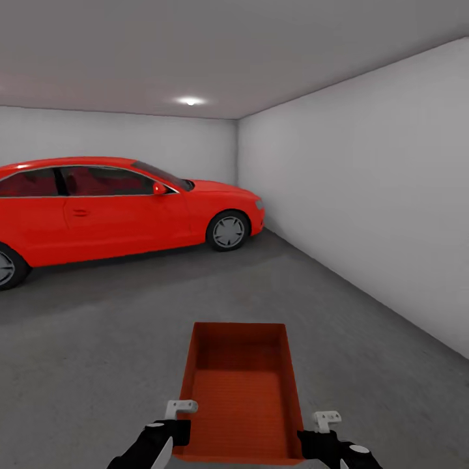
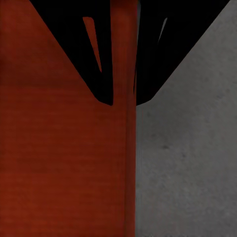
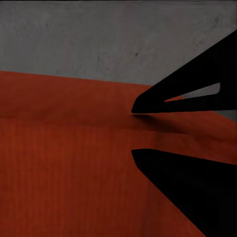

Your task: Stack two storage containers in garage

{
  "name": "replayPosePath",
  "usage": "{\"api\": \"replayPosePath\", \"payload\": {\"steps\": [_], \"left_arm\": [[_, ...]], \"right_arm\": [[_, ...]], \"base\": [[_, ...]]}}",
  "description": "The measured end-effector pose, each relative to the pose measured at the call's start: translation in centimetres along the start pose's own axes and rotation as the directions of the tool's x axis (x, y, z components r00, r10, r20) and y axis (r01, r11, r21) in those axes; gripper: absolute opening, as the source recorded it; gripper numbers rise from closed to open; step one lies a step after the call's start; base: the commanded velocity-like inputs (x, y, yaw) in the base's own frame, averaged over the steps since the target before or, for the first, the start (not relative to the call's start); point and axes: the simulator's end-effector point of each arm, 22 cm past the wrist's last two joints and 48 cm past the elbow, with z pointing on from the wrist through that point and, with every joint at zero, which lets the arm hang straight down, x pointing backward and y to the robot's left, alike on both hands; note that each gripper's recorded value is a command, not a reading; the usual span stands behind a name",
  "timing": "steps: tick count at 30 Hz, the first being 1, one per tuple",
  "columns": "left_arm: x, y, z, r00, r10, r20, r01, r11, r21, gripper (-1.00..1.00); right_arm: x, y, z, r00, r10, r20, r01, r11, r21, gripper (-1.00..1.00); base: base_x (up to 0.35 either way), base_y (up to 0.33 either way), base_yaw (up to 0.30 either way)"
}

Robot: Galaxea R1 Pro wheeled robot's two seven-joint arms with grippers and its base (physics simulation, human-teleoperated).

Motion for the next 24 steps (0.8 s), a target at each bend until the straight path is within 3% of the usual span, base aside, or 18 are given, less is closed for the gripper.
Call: {"api": "replayPosePath", "payload": {"steps": [24], "left_arm": [[-0.36,-0.13,-0.23,1.000,-0.001,0.010,0.001,1.000,0.001,-1.00]], "right_arm": [[-0.42,-0.04,-0.22,1.000,-0.003,0.010,0.003,1.000,-0.001,-1.00]], "base": [[0.000,0.000,-0.284]]}}
